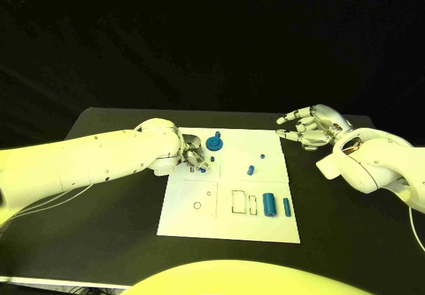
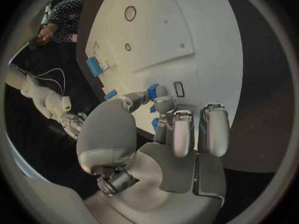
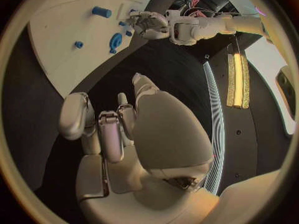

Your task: Assemble the parts on the task board

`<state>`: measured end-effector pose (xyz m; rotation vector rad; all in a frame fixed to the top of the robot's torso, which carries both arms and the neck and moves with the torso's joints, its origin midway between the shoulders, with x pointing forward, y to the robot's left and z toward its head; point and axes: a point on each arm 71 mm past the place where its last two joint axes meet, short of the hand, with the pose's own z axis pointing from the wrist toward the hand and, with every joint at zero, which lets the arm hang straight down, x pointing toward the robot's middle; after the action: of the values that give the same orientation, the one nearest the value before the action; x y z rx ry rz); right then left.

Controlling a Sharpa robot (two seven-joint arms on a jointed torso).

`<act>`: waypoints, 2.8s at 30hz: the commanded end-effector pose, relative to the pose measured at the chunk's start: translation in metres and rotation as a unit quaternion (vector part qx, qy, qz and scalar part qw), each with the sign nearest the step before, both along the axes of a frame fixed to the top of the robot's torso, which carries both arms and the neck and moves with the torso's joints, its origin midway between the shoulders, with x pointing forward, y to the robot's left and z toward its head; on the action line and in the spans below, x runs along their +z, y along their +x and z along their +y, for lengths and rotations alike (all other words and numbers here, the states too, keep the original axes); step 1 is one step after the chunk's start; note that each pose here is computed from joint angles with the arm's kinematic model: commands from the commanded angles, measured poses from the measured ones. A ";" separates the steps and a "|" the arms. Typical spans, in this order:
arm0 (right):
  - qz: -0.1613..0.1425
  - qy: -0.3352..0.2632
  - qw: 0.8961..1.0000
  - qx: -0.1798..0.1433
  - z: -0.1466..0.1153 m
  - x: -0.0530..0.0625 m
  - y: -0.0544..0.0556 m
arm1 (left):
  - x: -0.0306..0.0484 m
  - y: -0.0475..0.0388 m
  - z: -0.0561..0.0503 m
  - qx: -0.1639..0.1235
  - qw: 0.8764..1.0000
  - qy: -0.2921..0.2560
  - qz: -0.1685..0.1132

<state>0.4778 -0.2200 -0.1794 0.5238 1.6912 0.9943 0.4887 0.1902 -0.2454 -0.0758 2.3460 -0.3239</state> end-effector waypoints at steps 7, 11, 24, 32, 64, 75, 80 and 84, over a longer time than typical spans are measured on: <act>-0.006 -0.002 1.000 0.007 0.000 0.001 -0.001 | -0.0035 -0.0047 0.004 -0.009 1.000 0.010 0.008; -0.008 -0.002 1.000 0.006 0.000 0.001 0.000 | -0.0009 -0.0048 0.005 -0.006 1.000 0.006 0.001; -0.009 -0.003 1.000 0.002 -0.002 0.000 0.001 | 0.0152 -0.0033 0.003 0.005 1.000 -0.025 -0.011; -0.009 -0.004 1.000 -0.002 -0.005 -0.001 0.002 | 0.0468 0.0093 0.010 0.028 0.997 -0.060 -0.027; -0.006 -0.006 1.000 -0.003 -0.004 -0.005 0.004 | 0.0533 0.0816 0.041 0.086 0.996 -0.001 -0.010; -0.006 -0.005 1.000 -0.003 -0.003 -0.005 0.005 | 0.0445 0.0849 0.042 0.096 0.995 0.007 -0.003; -0.006 -0.006 1.000 -0.003 -0.003 -0.005 0.005 | 0.0427 0.0844 0.041 0.092 0.996 0.009 0.005; -0.006 -0.006 1.000 -0.003 -0.003 -0.005 0.005 | 0.0396 0.0836 0.040 0.087 0.996 0.011 0.014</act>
<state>0.4828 -0.2240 -0.1851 0.5328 1.6867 0.9724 0.5741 0.2335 -0.2033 -0.2947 2.3115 -0.1934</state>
